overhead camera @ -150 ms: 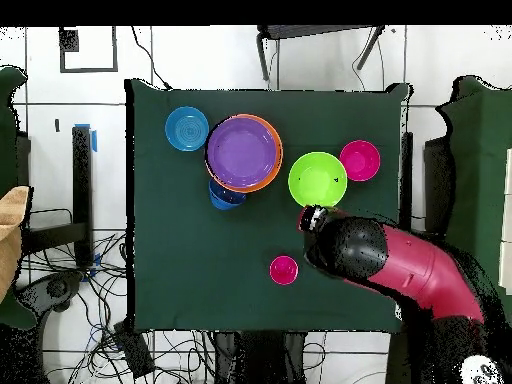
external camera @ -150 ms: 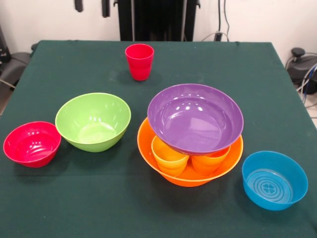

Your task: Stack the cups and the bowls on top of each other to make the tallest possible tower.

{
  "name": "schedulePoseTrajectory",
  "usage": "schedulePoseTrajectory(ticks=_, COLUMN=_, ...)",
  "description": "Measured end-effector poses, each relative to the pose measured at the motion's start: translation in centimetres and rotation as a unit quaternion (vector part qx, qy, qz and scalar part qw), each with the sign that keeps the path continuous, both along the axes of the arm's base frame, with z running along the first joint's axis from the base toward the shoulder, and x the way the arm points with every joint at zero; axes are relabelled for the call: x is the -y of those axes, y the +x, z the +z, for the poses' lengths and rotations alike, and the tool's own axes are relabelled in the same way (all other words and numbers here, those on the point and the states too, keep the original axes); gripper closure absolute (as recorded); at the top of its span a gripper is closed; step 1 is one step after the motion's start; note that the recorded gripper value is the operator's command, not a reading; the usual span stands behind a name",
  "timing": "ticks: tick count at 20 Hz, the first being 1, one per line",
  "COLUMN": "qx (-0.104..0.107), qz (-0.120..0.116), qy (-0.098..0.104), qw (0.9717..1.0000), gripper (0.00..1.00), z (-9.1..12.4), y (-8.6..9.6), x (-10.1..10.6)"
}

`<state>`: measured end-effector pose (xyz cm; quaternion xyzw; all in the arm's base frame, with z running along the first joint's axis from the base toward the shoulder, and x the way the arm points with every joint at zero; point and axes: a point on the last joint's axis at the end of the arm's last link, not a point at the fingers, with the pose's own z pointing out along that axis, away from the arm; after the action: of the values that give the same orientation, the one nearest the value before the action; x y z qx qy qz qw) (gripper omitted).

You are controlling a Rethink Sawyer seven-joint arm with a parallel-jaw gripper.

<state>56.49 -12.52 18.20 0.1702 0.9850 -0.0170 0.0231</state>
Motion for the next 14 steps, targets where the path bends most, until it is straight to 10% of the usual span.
schedulePoseTrajectory(ticks=14, qx=0.021, qz=0.011, qy=0.015, qw=0.9996, gripper=0.00, z=-3.1, y=-1.9, x=-1.9)
